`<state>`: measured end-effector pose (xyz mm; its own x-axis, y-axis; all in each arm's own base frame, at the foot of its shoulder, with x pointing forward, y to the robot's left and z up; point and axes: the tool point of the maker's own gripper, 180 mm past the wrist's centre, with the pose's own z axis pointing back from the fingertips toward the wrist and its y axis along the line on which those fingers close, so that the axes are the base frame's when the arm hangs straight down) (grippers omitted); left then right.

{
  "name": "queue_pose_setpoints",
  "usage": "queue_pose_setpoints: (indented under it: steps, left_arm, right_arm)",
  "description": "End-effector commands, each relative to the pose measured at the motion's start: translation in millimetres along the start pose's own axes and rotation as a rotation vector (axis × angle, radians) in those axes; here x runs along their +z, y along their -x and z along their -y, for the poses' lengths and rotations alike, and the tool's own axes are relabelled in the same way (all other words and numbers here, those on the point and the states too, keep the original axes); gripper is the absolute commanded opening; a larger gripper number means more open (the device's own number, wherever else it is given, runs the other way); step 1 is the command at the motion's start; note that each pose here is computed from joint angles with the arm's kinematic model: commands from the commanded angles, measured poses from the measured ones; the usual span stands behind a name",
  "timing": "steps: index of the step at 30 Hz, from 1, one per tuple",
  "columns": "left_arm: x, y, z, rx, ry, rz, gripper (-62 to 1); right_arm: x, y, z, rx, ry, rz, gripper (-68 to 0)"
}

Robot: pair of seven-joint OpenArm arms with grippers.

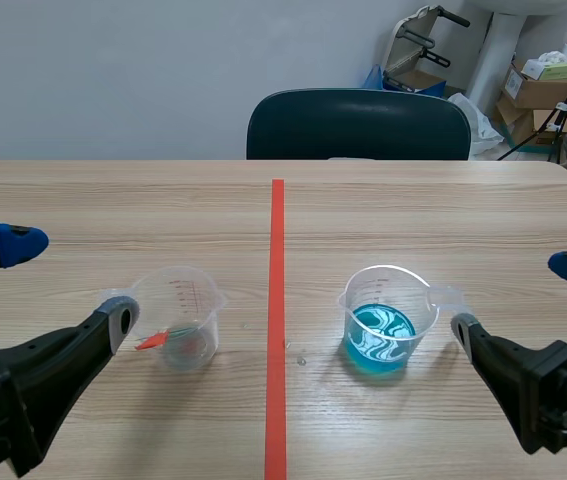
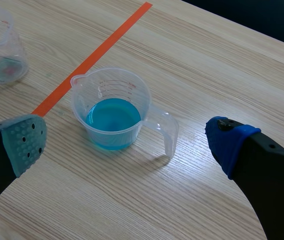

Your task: Do the redox reaction experiment

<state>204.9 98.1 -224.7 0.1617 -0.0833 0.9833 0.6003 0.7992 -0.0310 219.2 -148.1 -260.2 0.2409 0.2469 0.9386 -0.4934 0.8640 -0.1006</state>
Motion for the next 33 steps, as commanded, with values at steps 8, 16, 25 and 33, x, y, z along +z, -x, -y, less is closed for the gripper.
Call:
queue_pose_setpoints:
  steps: [8,16,25,33]
  left_arm:
    - [-0.6,-8.4,1.0,-0.008,0.005,0.027,1.4]
    - [-0.6,-8.5,1.0,-0.007,0.005,0.028,1.4]
    - [-0.6,-8.5,1.0,-0.007,0.005,0.028,1.4]
    - [-0.6,-8.6,0.9,-0.008,0.005,0.028,1.4]
  right_arm:
    - [-1.7,-8.4,-0.1,0.006,-0.003,0.022,0.4]
    - [-1.7,-6.7,-0.1,0.006,-0.003,0.013,0.4]
    - [-1.8,-7.5,-0.2,0.006,-0.003,0.017,0.4]
    - [-2.0,-8.8,-4.5,0.006,-0.030,0.023,0.4]
